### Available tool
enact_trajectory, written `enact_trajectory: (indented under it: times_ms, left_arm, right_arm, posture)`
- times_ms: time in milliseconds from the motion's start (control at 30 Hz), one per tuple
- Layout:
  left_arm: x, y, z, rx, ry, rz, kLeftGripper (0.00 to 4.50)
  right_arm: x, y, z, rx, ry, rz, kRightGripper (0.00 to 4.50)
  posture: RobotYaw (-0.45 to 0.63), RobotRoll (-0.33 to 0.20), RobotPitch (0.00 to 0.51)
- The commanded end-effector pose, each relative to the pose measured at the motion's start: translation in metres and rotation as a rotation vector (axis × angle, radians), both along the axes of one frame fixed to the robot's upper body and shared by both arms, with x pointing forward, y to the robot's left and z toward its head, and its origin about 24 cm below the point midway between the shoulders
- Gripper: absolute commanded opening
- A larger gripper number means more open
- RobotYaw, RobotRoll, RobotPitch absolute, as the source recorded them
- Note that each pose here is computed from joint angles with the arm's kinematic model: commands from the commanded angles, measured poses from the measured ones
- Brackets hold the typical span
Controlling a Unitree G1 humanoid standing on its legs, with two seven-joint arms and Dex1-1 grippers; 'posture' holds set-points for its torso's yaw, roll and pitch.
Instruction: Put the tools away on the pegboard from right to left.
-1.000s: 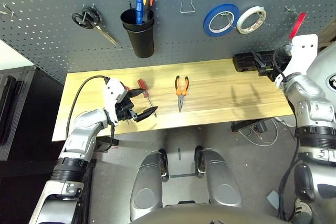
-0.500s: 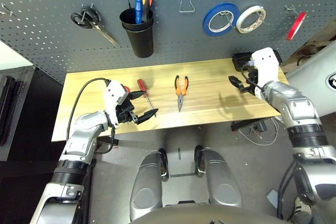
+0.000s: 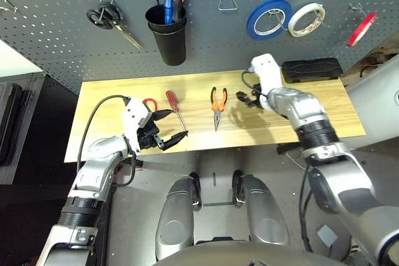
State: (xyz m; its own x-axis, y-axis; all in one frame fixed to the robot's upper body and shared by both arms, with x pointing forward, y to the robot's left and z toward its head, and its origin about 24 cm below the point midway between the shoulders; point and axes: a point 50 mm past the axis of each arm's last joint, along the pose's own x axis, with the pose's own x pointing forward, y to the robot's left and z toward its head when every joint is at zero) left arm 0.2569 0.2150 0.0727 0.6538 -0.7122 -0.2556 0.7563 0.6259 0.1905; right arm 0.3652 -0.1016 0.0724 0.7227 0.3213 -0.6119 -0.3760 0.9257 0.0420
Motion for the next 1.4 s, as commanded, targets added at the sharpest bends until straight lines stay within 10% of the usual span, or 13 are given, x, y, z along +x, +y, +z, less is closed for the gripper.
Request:
enact_trajectory:
  times_ms: [33,600,1000,1400]
  left_arm:
    - [-0.003,0.005,-0.004,0.036,0.021,0.036,4.50]
    - [-0.007,0.009,0.001,0.023,0.007,0.080,4.50]
    - [-0.009,0.007,0.001,0.020,0.001,0.078,4.50]
    - [-0.006,0.001,0.000,0.012,-0.004,0.070,4.50]
  right_arm:
    - [-0.001,0.009,-0.012,-0.014,0.037,-0.022,4.44]
    - [0.006,0.043,-0.026,-0.029,0.036,-0.068,4.44]
    - [0.002,0.049,-0.034,-0.049,0.033,-0.058,0.66]
    - [0.007,0.039,-0.031,-0.078,-0.021,-0.019,0.54]
  posture:
    - [0.05,0.000,0.345]
    - [0.08,0.000,0.357]
    - [0.11,0.000,0.337]
    - [0.09,0.000,0.325]
